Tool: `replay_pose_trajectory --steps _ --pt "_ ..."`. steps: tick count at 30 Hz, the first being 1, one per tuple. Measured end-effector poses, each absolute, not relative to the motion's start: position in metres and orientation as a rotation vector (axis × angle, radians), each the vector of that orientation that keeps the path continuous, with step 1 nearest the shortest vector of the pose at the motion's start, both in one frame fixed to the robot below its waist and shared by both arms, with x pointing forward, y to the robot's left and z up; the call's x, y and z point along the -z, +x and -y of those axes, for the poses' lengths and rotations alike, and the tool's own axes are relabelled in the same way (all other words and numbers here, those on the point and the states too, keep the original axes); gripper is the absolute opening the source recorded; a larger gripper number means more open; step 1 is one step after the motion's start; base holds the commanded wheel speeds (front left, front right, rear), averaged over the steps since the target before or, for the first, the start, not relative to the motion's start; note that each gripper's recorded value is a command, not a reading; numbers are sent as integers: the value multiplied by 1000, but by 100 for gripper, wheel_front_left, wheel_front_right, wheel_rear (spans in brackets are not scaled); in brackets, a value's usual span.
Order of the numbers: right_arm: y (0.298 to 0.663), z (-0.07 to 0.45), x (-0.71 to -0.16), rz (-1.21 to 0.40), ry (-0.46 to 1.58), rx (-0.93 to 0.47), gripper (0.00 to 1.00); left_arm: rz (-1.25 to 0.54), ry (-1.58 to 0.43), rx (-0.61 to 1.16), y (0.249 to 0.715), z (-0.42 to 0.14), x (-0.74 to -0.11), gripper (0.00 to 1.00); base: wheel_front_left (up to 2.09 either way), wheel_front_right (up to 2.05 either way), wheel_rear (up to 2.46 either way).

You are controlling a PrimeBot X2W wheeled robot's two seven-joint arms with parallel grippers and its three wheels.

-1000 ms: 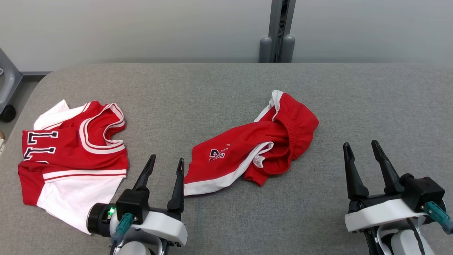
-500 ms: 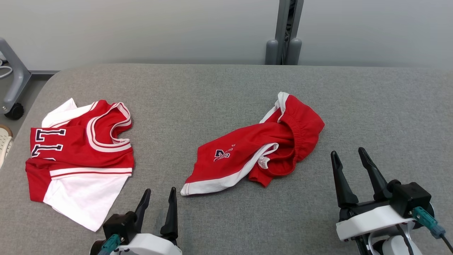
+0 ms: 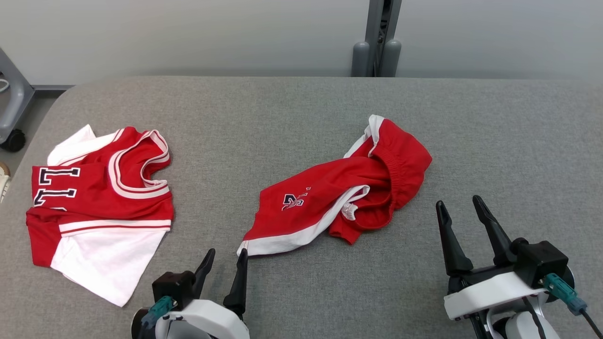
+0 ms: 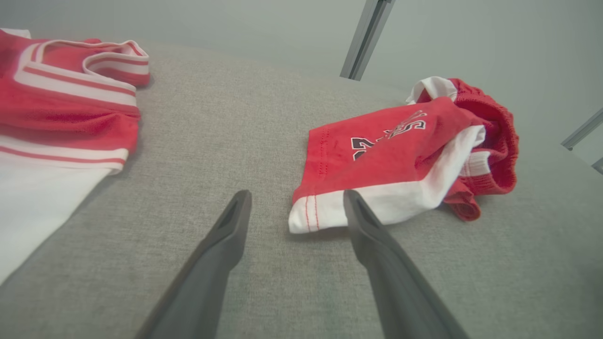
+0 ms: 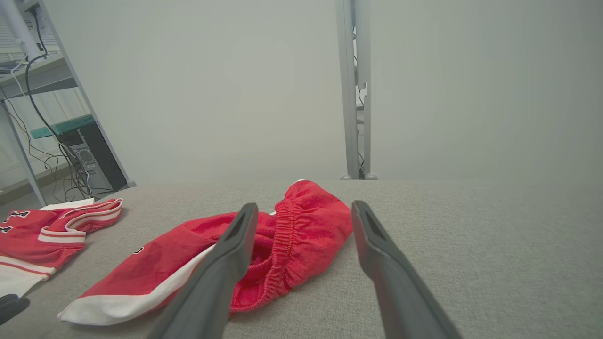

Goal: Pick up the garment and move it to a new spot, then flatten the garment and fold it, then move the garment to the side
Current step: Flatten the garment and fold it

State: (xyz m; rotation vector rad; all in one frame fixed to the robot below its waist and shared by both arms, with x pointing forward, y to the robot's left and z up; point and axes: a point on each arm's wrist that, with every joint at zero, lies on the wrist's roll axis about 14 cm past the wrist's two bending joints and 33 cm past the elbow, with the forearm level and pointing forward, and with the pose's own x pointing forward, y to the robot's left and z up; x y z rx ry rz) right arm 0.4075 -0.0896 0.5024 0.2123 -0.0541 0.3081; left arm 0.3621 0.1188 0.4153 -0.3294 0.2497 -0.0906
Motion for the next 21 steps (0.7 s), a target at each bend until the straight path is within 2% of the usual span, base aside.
replay_pose_trajectory --steps 13,21 --pt "416 100 -490 27 207 -276 100 -416 -464 95 379 -103 -375 100 0 0 0" --pt "417 102 -487 19 207 -271 100 -438 -463 122 384 -96 -371 100 0 0 0"
